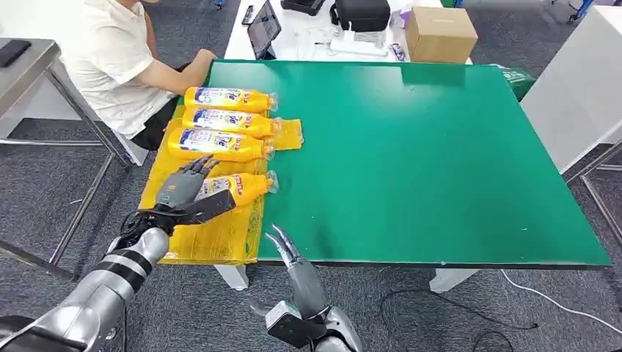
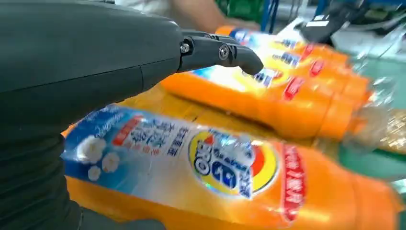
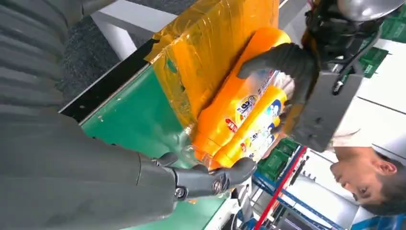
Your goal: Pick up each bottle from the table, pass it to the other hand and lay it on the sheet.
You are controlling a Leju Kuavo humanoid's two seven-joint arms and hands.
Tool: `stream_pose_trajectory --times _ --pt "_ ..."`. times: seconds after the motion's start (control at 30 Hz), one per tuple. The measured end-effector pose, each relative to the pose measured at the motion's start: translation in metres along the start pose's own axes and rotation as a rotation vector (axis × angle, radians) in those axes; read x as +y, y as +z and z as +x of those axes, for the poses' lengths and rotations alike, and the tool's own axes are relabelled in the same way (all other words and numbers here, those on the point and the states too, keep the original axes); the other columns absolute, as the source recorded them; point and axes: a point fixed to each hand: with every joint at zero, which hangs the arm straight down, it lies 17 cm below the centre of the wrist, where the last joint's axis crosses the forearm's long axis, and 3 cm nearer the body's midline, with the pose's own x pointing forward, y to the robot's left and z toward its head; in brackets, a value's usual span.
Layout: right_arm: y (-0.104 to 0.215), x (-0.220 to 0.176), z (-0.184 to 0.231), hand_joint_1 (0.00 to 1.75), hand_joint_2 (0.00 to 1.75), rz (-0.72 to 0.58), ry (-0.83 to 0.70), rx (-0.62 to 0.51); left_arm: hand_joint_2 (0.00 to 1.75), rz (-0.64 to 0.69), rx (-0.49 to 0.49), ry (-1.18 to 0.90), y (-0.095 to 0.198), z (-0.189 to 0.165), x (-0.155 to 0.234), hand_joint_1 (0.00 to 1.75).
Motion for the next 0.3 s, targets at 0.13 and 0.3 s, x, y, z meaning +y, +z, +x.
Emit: stream_pose_trajectory --times 0.13,0.3 --pt "0.001 -0.001 0.0 0.0 1.75 -0.002 0.0 0.002 1.75 0.028 -0.029 0.0 0.003 0.009 0.009 0.0" --pt "0.002 0.0 -0.001 0.0 1.75 -0.001 0.001 0.003 1.75 0.046 -0.043 -0.001 0.005 0.012 0.015 0.0"
